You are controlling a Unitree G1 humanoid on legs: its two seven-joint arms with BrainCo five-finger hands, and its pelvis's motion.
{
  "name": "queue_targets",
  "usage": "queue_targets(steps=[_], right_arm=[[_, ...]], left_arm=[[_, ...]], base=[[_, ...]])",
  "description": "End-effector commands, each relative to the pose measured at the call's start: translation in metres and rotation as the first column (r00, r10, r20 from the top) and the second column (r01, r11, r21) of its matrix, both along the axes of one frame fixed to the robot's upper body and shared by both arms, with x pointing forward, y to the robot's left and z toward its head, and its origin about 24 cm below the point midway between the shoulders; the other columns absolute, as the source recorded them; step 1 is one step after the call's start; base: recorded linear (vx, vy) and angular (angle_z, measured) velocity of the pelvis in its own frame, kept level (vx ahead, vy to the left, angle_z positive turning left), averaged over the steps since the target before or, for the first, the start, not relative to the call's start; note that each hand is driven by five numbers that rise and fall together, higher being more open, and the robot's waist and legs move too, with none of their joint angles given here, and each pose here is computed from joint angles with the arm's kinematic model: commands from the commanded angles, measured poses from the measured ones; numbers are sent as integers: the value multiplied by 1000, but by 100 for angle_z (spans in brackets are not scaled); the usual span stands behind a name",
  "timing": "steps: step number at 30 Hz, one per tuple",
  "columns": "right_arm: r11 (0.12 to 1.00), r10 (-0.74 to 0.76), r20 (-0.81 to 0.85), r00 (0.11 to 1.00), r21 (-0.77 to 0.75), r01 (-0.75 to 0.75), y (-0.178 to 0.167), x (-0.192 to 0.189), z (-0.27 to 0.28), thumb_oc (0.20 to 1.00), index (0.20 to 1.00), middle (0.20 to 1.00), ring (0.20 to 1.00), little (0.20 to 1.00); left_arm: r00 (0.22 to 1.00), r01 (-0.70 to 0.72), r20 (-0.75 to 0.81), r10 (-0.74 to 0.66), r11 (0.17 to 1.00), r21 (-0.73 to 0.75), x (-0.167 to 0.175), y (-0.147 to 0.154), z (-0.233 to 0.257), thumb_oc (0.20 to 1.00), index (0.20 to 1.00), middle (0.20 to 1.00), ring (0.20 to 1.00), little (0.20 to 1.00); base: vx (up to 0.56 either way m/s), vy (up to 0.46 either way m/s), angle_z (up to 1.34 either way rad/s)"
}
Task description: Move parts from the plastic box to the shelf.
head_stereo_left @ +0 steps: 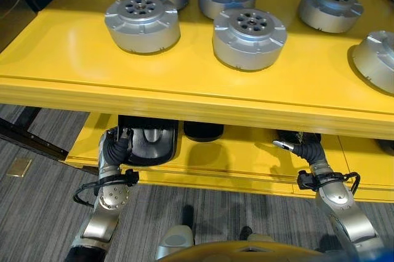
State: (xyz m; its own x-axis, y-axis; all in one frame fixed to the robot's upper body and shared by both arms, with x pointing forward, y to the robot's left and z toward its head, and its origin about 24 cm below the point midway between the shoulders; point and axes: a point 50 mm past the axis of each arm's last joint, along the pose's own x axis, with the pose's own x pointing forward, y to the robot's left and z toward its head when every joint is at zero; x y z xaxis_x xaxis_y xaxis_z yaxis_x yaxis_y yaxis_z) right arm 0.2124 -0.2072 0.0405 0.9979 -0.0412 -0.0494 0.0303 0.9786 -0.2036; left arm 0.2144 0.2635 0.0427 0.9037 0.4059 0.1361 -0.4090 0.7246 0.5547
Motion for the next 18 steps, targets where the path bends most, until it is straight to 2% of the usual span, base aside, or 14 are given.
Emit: queue_targets(steps=[1, 12, 15, 18], right_arm=[[999, -41, 168, 985, 4, 41, -1, 12, 23, 1000, 1000, 1000, 1000, 1000], [1000, -25, 108, 994, 7, 24, -1, 7, 10, 1000, 1000, 1000, 1000, 1000], [996, -83, 45, 996, 38, 81, -6, 5, 3, 1000, 1000, 1000, 1000, 1000], [996, -84, 48, 995, -12, 85, -7, 4, 4, 1000, 1000, 1000, 1000, 1000]], left_arm=[[984, 66, 159, -81, 993, 99, 11, -1, 35, 200, 200, 200, 200, 200], [994, -32, 106, 29, 999, 28, -5, 13, 18, 200, 200, 200, 200, 200], [995, -35, 98, 34, 999, 8, -6, 11, 16, 200, 200, 200, 200, 200], [997, -29, 74, 32, 999, -40, -5, 3, 6, 200, 200, 200, 200, 200]], base=[[28, 166, 8], [-8, 149, -20], [-9, 52, -70], [-8, -14, -18]])
